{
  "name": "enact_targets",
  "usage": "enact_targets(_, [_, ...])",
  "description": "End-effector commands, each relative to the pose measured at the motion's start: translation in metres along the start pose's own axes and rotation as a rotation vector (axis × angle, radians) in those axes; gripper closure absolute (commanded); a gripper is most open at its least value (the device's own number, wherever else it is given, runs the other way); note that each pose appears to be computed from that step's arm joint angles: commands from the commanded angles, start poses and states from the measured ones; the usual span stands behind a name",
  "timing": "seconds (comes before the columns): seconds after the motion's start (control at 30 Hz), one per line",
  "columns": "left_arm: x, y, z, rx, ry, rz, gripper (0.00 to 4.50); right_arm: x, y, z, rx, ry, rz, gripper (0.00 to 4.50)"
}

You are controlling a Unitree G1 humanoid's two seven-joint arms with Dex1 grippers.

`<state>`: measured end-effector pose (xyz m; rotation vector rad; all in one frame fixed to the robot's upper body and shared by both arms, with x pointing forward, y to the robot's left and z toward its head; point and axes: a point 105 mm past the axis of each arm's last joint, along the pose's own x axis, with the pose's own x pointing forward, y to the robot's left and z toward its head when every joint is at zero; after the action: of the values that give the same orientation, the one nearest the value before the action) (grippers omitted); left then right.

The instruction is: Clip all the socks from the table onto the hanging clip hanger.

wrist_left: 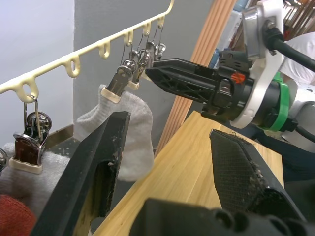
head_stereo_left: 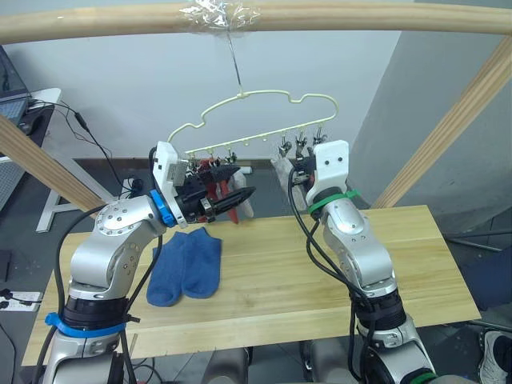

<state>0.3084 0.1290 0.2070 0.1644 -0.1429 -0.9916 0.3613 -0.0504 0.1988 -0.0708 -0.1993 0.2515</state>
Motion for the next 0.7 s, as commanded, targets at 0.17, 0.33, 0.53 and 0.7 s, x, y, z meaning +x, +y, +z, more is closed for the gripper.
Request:
enact_targets(0.17, [-0.002,0.000,0.010,0.045,-0.027,-0.002,1.55,0.008,0.004,0.014,0.019,-0.052,0.004,3.33])
enact_targets(0.33, [-0.001,-0.002,0.010,0.044,-0.030,-0.006,1.55,0.016,0.002,0.020,0.023,-0.075,-0.007,3.33])
enact_targets(0.53, [-0.001,-0.002,0.010,0.045,-0.031,-0.006,1.55,0.021,0.003,0.026,0.019,-0.099,-0.008,3.33])
enact_targets(0.7, [0.000,-0.002,0.010,0.045,-0.033,-0.005,1.55,0.022,0.005,0.027,0.018,-0.107,-0.005,3.33])
